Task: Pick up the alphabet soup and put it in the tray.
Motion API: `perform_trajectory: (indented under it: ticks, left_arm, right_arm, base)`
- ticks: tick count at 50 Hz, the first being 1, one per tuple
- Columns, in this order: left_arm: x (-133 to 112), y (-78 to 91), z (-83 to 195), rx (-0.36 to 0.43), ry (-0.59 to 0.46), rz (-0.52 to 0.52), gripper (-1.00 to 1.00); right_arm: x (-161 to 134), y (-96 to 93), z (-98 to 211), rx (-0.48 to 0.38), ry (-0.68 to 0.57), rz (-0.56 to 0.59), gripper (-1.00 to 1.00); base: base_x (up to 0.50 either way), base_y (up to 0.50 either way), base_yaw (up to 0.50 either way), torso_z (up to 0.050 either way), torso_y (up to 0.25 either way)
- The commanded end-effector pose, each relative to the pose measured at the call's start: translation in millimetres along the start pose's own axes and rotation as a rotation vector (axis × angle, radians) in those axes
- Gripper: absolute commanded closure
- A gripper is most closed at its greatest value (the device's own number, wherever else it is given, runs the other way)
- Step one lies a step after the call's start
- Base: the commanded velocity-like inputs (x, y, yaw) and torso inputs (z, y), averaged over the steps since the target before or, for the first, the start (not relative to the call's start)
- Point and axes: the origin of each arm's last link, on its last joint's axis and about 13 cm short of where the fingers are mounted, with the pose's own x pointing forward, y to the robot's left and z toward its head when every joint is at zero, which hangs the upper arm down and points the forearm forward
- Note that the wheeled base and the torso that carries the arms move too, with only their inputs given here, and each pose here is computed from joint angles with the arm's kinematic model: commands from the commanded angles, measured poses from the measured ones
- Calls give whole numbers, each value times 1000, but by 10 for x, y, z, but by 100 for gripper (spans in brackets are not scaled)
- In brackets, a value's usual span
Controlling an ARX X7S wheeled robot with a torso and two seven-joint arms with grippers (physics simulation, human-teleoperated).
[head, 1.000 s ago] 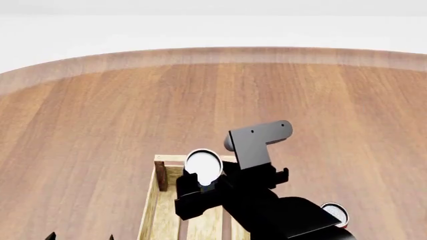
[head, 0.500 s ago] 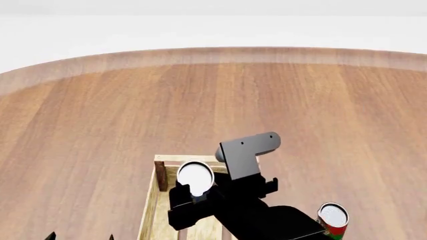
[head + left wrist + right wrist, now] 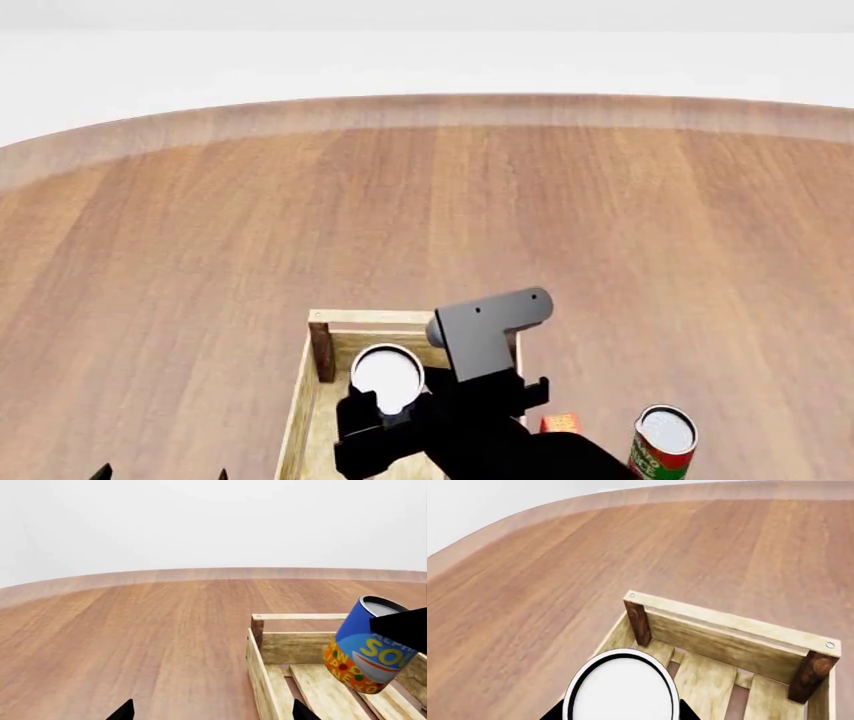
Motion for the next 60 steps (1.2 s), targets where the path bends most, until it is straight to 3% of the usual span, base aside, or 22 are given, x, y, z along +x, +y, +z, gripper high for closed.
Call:
perform_trajectory:
  ticks: [1, 60]
  left_arm:
    - [-8, -1, 4, 0, -1, -1, -100]
    - [-6, 1, 8, 1, -4, 0, -100]
  right_arm:
    - [41, -12, -40, -3, -7, 15, 100]
    - [140, 14, -365, 18, 40, 30, 100]
  base:
    - [0, 0, 0, 0, 10]
    - [0, 0, 0, 0, 1]
